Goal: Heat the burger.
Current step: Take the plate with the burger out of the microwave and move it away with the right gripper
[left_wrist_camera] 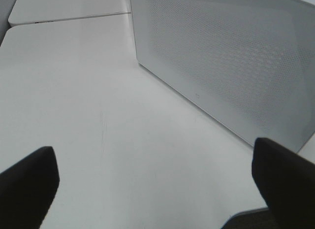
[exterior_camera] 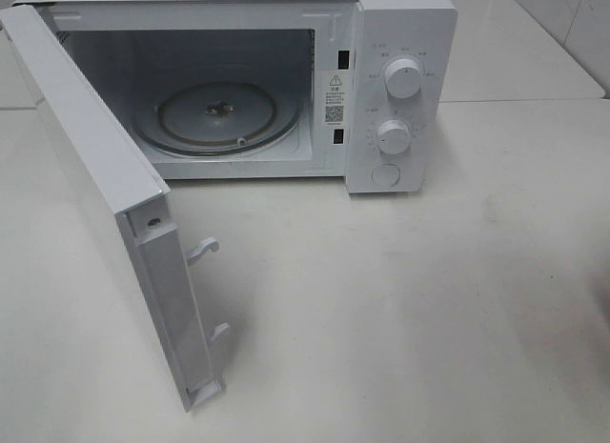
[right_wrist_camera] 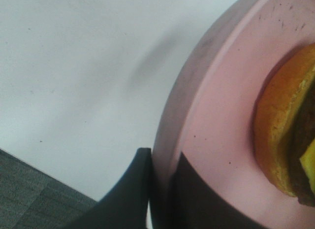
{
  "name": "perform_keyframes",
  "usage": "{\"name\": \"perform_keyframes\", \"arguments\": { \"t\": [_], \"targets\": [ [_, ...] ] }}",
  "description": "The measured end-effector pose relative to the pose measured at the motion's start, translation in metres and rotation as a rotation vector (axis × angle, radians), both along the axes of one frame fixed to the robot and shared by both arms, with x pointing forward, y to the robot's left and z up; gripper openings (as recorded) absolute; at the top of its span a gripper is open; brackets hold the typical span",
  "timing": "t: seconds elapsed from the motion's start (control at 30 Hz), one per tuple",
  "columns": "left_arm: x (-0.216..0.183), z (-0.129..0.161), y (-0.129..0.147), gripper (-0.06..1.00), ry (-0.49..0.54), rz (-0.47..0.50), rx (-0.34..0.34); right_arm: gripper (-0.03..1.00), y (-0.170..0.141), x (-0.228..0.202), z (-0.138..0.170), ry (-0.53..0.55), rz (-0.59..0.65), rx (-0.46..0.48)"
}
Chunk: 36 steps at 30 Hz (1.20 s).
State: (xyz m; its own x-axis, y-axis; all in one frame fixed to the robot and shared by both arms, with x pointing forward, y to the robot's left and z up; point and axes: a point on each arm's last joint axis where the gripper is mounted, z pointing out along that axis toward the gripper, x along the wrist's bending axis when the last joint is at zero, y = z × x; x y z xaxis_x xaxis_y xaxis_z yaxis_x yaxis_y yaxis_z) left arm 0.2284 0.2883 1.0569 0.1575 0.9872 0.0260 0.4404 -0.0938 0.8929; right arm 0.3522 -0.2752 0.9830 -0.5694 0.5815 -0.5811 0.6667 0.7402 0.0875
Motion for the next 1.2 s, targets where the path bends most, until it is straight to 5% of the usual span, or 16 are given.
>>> {"name": "perform_keyframes", "arguments": {
  "t": [0.63, 1.2],
  "targets": [
    [0.000, 0.000, 0.000, 0.99, 0.000, 0.000, 0.000, 0.09, 0.044, 0.064, -0.023, -0.082, -0.426, 0.043],
    [0.000, 0.000, 0.000, 0.99, 0.000, 0.000, 0.000, 0.09, 0.034, 0.088, -0.064, -0.026, -0.568, 0.026]
  ]
}}
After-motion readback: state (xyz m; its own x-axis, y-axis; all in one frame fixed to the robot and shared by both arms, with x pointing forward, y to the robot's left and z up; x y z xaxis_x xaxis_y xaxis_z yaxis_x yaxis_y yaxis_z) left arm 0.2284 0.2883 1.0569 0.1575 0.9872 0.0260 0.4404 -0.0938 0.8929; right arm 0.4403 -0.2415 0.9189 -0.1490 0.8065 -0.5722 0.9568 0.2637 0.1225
